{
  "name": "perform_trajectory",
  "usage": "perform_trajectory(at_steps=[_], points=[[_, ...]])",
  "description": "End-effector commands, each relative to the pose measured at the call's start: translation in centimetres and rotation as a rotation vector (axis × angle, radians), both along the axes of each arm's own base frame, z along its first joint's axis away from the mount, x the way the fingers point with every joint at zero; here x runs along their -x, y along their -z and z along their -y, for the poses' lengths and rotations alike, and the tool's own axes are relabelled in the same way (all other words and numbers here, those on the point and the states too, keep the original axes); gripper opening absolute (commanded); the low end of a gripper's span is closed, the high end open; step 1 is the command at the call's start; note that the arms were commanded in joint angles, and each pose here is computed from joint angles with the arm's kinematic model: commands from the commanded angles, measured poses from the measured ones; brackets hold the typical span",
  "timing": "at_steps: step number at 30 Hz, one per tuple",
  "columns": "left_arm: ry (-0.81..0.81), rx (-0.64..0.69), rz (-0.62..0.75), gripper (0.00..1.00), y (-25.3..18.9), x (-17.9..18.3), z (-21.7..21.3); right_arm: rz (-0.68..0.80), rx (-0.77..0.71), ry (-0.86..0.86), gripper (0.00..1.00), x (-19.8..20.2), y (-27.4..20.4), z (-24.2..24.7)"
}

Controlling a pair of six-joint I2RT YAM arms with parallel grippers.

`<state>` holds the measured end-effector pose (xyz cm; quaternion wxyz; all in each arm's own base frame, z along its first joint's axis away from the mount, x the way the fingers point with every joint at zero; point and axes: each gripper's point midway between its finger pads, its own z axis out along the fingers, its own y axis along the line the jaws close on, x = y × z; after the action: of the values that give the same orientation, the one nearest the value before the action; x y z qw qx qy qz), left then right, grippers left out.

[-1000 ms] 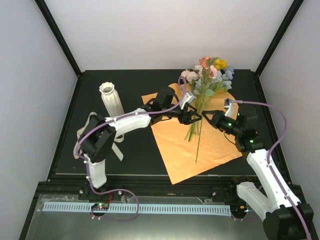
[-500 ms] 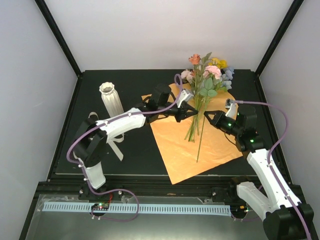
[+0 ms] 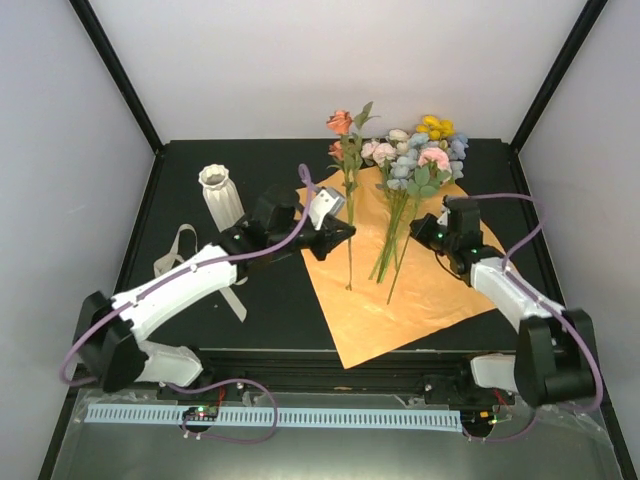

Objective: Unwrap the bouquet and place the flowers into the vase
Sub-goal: Place the fake flower on the wrapping paper.

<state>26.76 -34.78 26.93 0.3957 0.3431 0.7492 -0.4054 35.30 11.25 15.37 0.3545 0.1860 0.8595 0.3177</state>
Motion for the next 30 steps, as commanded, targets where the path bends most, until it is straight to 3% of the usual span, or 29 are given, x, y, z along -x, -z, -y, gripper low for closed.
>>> perform_trajectory(at_steps=[1, 7, 13, 16, 22, 30], points=[[-0.179, -0.077, 0.011, 0.01, -0.1, -0.2, -4.4, 0.069, 0.053, 0.078, 0.04, -4.2, 1.3, 0.9], [-0.241, -0.077, 0.057, 0.01, -1.8, 1.0, -7.4, -0.021, 0.093, 0.093, 0.18, -7.2, 5.6, 0.8], [-0.335, -0.025, 0.193, 0.02, -6.4, 1.6, -10.3, -0.076, 0.166, 0.077, 0.48, -6.5, 6.3, 1.4], [-0.407, -0.001, 0.298, 0.01, -9.3, 1.8, -12.4, -0.08, 0.169, 0.032, 0.58, -5.2, 5.5, 1.0], [-0.585, -0.073, 0.43, 0.02, -13.9, 0.3, -16.5, -0.061, 0.156, -0.081, 0.97, -1.8, 3.2, 0.0], [-0.836, -0.159, 0.458, 0.02, -17.9, -3.5, -22.8, 0.019, 0.1, -0.191, 1.0, 2.3, -0.3, -1.5]])
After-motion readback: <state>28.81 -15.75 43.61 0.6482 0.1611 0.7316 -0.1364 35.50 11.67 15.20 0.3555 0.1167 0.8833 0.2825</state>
